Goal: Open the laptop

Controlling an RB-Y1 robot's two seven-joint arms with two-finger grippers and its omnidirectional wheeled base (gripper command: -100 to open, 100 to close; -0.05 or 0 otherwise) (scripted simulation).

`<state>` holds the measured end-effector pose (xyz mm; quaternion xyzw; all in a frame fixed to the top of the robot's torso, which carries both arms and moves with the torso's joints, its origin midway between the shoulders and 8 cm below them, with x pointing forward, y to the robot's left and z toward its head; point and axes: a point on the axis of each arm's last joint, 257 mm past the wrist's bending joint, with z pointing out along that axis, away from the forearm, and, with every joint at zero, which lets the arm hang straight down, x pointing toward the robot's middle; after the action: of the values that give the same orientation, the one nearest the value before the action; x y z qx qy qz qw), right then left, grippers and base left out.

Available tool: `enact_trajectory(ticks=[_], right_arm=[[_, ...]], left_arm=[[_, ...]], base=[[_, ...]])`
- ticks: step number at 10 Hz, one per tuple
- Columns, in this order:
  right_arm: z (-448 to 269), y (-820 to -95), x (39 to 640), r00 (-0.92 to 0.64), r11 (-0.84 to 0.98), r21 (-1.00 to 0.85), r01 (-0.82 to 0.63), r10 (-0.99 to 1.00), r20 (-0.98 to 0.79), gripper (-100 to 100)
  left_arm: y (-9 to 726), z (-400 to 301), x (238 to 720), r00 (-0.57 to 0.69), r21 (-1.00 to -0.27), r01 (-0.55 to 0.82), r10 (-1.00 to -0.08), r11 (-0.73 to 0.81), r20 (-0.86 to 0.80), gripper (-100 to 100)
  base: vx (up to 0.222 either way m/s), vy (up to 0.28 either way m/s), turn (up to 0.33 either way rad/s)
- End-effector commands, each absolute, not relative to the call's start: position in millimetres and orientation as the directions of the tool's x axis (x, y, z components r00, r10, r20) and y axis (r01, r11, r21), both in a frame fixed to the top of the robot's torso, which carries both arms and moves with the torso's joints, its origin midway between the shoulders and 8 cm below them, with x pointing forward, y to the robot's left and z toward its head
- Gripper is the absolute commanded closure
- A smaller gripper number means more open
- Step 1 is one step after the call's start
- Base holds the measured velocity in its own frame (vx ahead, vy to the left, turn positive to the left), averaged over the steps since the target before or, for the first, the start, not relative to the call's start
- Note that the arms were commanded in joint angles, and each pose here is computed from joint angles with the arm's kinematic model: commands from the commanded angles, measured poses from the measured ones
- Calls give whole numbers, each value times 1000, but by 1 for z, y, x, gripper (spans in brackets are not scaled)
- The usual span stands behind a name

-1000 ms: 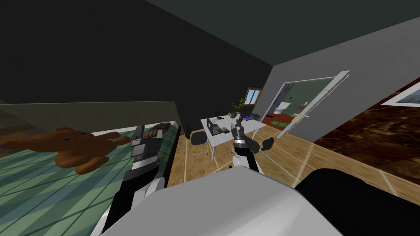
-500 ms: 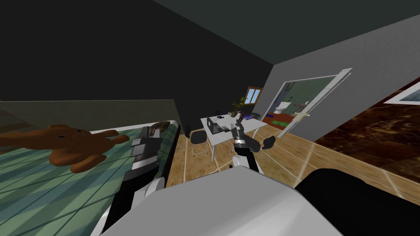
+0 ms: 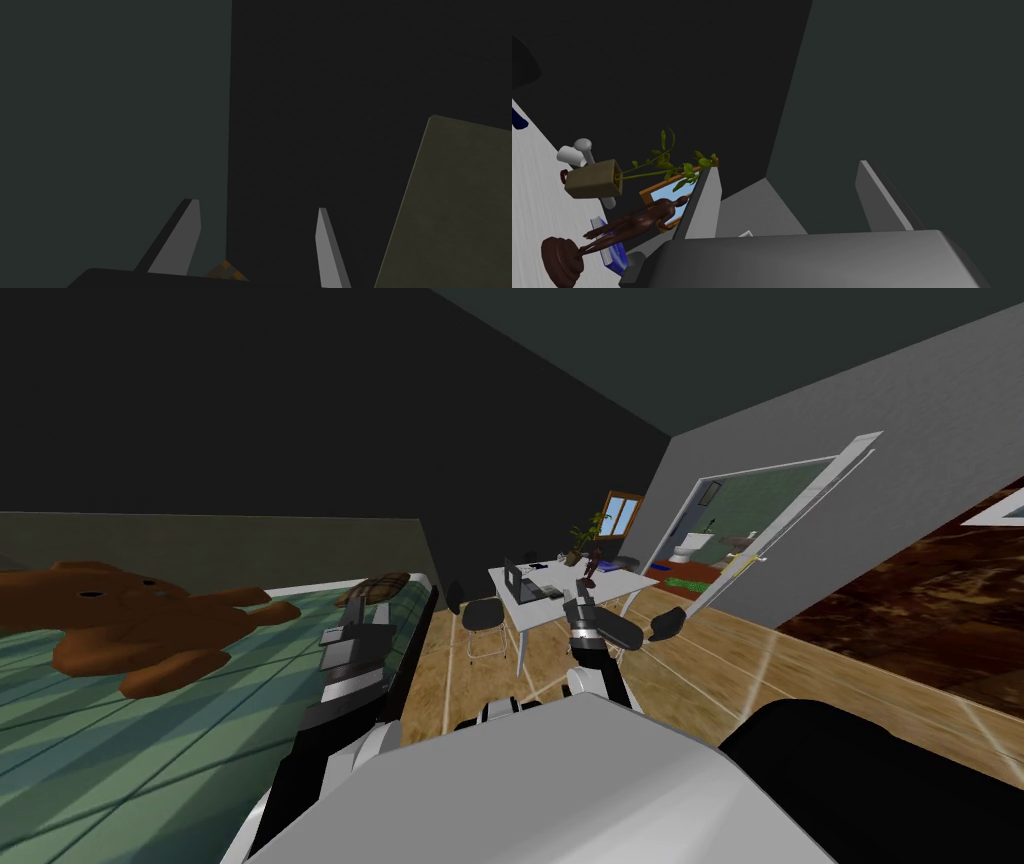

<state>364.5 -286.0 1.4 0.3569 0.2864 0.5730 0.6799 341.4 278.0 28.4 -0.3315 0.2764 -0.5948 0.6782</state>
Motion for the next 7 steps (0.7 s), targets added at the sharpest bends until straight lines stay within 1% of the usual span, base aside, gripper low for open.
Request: enact_trajectory(ticks=[1,2,3,4,5,6,7], right_arm=[[-6,-284,375,189,181,822,-541,978,-91,-100],[-11,-284,382,197,228,822,-522,970,-144,-100],[-11,-284,382,202,237,821,-520,968,-151,-100],[-16,-286,389,215,292,817,-497,954,-210,-100],[-16,-286,389,220,301,815,-495,951,-218,-100],[-22,-290,398,235,358,808,-468,932,-277,-100],[-22,-290,398,242,372,803,-465,926,-289,-100]], left_arm=[[278,28,341,140,-779,623,-990,73,19,0],[278,28,341,140,-779,623,-990,73,19,0],[278,28,341,140,-779,623,-990,73,19,0],[278,28,341,140,-779,623,-990,73,19,0],[278,28,341,140,-779,623,-990,73,19,0],[278,28,341,140,-779,623,-990,73,19,0],[278,28,341,140,-779,623,-990,73,19,0]], base=[[11,2,-26],[12,4,-29],[10,2,-6],[13,2,-17],[10,3,-12],[10,2,-27],[9,2,-10]])
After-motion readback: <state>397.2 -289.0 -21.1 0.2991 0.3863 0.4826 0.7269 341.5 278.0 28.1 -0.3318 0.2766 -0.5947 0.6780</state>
